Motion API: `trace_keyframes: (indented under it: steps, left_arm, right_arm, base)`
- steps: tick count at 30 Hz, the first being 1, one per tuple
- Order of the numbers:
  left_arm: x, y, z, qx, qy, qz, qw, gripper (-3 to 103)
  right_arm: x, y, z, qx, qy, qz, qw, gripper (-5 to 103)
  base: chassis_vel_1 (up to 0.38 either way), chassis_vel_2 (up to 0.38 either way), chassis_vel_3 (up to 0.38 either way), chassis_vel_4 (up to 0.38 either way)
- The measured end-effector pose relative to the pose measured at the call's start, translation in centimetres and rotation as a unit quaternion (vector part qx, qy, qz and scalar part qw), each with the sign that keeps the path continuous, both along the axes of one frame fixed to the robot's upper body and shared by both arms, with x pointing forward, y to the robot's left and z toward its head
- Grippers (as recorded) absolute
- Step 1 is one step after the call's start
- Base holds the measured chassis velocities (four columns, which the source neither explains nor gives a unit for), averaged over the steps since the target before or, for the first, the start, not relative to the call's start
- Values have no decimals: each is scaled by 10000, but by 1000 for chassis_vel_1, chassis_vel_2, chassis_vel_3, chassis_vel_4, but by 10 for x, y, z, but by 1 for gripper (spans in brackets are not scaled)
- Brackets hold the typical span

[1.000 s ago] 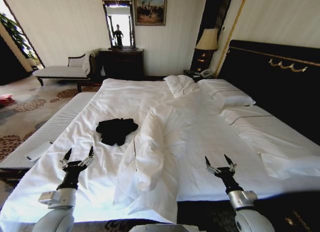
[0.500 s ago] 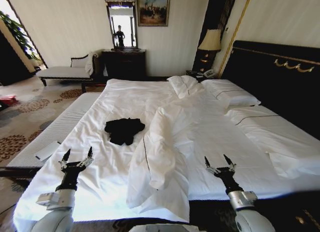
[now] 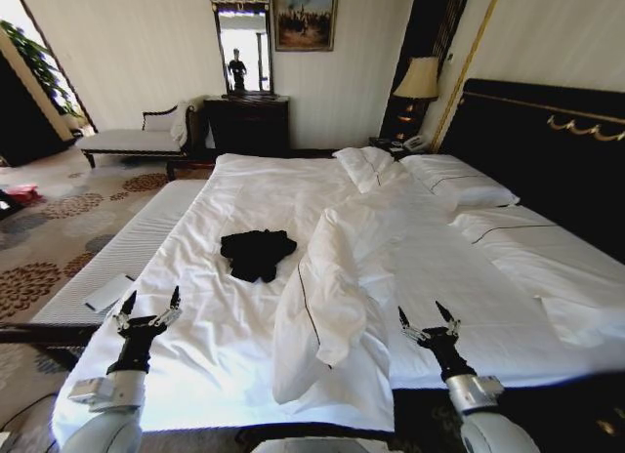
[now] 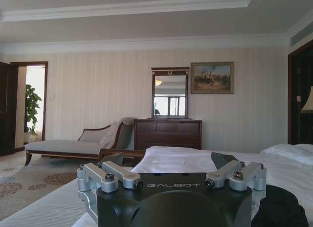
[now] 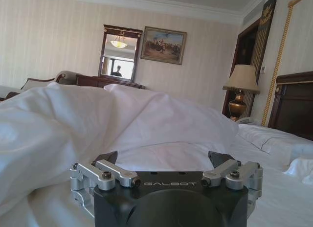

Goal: Fold the clothes on the bed.

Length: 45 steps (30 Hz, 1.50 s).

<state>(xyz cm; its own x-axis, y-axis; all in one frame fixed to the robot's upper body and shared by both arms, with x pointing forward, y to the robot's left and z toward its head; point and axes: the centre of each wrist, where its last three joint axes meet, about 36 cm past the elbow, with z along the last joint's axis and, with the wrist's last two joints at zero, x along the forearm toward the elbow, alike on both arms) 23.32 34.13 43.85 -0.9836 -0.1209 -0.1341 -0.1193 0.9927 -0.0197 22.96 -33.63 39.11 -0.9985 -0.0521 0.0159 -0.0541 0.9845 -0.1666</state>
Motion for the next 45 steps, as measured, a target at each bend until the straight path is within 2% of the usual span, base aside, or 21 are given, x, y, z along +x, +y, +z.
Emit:
trace_keyframes:
  steps: [14,18,21,23,24,25,26,27,28,29,34,35,37,39,40,43,45]
  left_arm:
    - [-1,0,-3,-20,19,19,10000,100]
    - [-1,-1,-1,-22,-4,6,10000,100]
    - [0,-1,0,-19,-15,1,10000,100]
    - [0,-1,0,-13,-18,5,10000,100]
    - [0,0,0,-11,-14,8,10000,100]
    - [0,0,0,-11,-14,8,10000,100]
    - [-1,0,-1,-9,-3,13,10000,100]
    - [-1,0,-1,-8,2,15,10000,100]
    - [-1,0,-1,-7,4,18,10000,100]
    - [-1,0,-1,-7,4,18,10000,100]
    - [-1,2,-1,1,7,37,10000,100]
    - [-1,2,-1,1,7,37,10000,100]
    - [-3,2,-1,-3,20,50,10000,100]
    - [-3,2,-1,-31,29,61,10000,100]
    - [-3,2,-1,-31,29,61,10000,100]
    - [-4,1,0,-266,85,93,9996,100]
    - [-4,3,-1,-214,90,95,9997,100]
  right_arm:
    - [-6,9,0,-17,34,32,10000,100]
    - [-6,13,11,74,-29,-20,10000,100]
    - [-6,16,20,258,-43,-89,9996,100]
    - [-8,22,35,624,-41,-134,9980,100]
    - [-11,28,47,936,37,-119,9955,100]
    - [-11,28,47,936,37,-119,9955,100]
    - [-15,36,61,1270,212,-76,9916,100]
    - [-16,40,67,1398,295,-49,9897,100]
    - [-18,47,81,1716,518,42,9838,100]
    - [-18,47,81,1716,518,42,9838,100]
    - [-17,55,104,2652,1148,312,9568,100]
    - [-17,55,104,2652,1148,312,9568,100]
    - [-13,54,107,2912,1414,368,9454,100]
    - [-8,50,101,3000,1674,362,9384,100]
    - [-8,50,101,3000,1674,362,9384,100]
    - [0,40,85,2842,1929,290,9387,100]
    - [6,33,77,2720,2045,240,9400,100]
  base:
    - [70,74,-74,-77]
    - [0,0,0,0]
    - [0,0,0,0]
    - [0,0,0,0]
    - [0,0,0,0]
    - [0,0,0,0]
    - [0,0,0,0]
    - [0,0,0,0]
    - [0,0,0,0]
    - [0,0,0,0]
    - [0,0,0,0]
    - [0,0,0,0]
    - [0,0,0,0]
    - [0,0,0,0]
    - [0,0,0,0]
    - [0,0,0,0]
    - [0,0,0,0]
